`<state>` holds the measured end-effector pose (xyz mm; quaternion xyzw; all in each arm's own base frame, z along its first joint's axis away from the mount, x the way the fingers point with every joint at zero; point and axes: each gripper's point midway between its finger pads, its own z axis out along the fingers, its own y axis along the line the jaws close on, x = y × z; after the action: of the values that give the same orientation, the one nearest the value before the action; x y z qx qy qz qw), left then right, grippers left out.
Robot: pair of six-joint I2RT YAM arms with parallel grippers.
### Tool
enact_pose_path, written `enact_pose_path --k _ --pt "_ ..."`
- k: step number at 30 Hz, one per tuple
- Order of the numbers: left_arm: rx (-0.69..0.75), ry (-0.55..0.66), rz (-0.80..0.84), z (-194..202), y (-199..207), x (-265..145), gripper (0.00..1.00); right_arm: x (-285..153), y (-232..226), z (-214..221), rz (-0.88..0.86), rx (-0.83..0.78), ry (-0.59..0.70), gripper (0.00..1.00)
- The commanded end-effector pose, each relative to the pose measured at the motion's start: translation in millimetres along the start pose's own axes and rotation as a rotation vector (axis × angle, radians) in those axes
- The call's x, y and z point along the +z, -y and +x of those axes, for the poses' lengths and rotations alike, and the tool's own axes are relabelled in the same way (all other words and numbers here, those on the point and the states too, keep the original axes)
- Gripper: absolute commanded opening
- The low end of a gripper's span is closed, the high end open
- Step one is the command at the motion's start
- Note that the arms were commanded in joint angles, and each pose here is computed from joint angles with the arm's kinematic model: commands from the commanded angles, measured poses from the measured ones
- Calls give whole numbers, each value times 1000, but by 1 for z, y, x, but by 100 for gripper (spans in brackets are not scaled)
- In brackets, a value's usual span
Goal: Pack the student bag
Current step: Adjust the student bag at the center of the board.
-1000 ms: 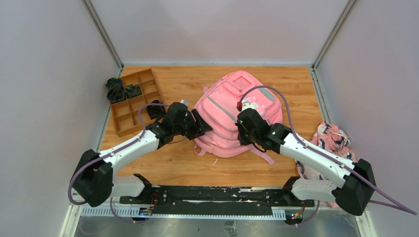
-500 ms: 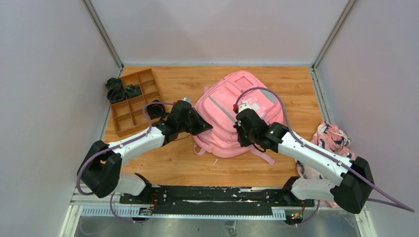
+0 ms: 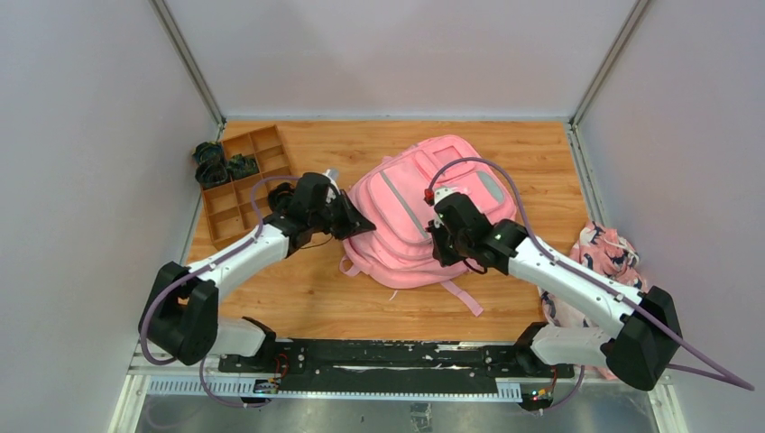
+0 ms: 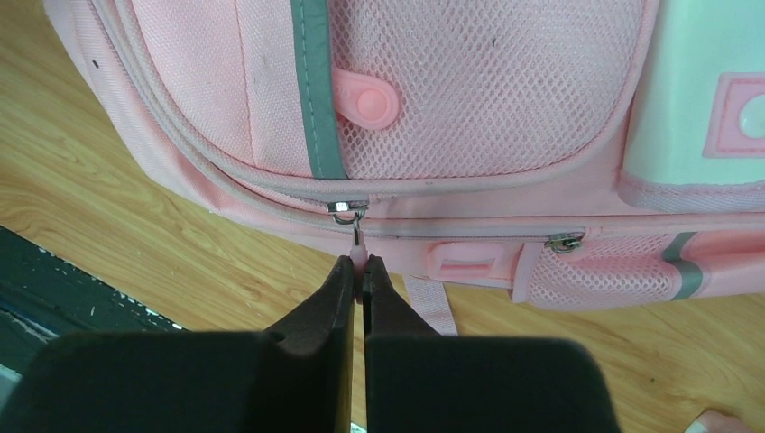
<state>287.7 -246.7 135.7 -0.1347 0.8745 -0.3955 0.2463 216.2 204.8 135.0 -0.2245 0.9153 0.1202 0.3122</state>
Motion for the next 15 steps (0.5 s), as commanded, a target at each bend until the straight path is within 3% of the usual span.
enact_pose_path --k 1,3,4,7,9,11,15 --pt "116 56 -66 -22 -14 -12 0 -11 26 15 82 -26 -77 0" --pt "138 65 -66 -25 -11 -17 0 -12 23 14 65 -28 -82 3" --pt "161 73 -73 -27 -10 -22 7 -13 18 14 38 -38 -86 9" --pt "243 153 -81 -41 1 -45 41 -20 11 11 -11 -61 -83 33" --pt "318 219 -77 -52 12 -65 53 -29 16 6 14 -65 -71 43" --pt "430 238 -33 -57 30 -82 55 -43 24 -2 50 -76 -36 49" --pt "609 148 71 -48 66 -108 56 -69 53 -39 201 -100 83 57"
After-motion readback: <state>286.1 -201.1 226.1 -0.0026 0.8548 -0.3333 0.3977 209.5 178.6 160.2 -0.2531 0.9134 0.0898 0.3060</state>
